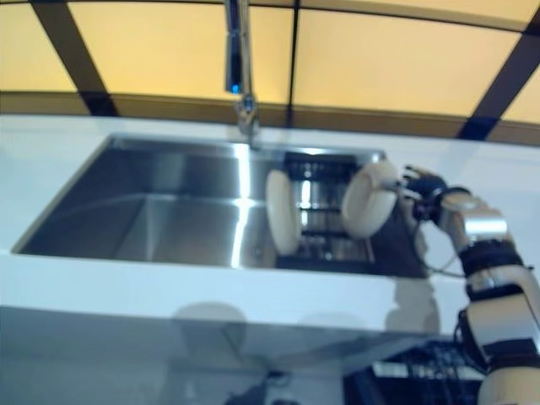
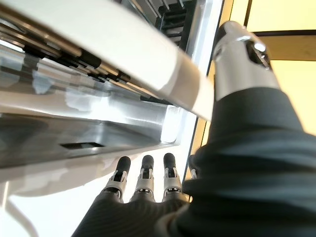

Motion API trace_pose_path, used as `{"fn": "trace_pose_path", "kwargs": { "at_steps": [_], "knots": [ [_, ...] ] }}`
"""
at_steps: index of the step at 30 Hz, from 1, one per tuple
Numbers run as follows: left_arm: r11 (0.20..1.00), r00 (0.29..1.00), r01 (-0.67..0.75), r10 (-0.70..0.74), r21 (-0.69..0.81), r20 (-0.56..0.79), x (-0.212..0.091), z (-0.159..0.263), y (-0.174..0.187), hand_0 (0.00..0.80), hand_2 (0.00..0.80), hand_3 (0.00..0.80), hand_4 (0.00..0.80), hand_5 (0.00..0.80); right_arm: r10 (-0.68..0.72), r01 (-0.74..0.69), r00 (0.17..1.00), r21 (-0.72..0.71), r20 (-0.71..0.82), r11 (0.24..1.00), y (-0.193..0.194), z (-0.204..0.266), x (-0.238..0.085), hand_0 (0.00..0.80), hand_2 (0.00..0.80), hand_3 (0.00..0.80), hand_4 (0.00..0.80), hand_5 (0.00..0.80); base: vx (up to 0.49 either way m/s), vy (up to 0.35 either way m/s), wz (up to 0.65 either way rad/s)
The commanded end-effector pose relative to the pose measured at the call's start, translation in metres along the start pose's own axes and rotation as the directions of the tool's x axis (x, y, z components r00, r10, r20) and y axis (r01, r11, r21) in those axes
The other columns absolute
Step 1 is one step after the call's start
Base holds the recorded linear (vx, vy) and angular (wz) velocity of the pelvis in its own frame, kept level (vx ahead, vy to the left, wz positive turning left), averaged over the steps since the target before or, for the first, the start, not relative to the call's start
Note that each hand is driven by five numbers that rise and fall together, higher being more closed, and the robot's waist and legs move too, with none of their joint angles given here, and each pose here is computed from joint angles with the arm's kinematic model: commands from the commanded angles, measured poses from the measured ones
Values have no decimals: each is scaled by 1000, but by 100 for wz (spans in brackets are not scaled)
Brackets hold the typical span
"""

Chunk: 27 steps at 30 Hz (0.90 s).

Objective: Take plates into dishwasher

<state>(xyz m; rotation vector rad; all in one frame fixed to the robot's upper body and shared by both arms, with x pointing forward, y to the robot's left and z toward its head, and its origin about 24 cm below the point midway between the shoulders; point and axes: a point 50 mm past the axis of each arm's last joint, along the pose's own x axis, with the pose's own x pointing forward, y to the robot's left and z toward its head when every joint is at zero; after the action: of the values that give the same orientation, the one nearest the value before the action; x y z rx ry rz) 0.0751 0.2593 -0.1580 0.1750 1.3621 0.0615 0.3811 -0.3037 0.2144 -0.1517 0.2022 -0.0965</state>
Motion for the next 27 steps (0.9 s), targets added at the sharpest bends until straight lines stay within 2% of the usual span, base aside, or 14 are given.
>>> {"fn": "trace_pose_path", "kwargs": {
  "at_steps": [1,20,22,23,24,27],
  "knots": [
    [997,999,0,5,79,-52,1,-8,-2,0,0,0,0,0,20,-19,999,-23,41,1000,0,22,-2,0,0,0,0,0,34,5,0],
    [998,1000,2,-2,55,-9,1,2,-3,0,0,0,0,0,101,-105,988,-28,-117,994,11,-4,5,0,0,0,0,0,-3,2,1],
    [999,1000,3,-3,53,0,1,4,-3,0,0,0,0,0,120,-124,982,-20,-144,992,11,-7,4,336,336,336,336,336,-38,3,1],
    [999,1000,5,-5,53,4,1,6,-4,0,0,0,0,0,121,-126,981,-26,-152,992,11,-9,5,750,750,750,750,750,-32,1,0],
    [999,1000,6,-6,53,7,1,6,-4,0,0,0,0,0,119,-125,981,-30,-156,992,12,-10,5,800,800,800,800,800,-38,2,1],
    [999,1000,5,-6,49,23,1,11,-5,0,0,0,0,0,81,-92,986,-67,-145,994,9,-8,6,800,800,800,800,800,-39,6,2]
  ]
}}
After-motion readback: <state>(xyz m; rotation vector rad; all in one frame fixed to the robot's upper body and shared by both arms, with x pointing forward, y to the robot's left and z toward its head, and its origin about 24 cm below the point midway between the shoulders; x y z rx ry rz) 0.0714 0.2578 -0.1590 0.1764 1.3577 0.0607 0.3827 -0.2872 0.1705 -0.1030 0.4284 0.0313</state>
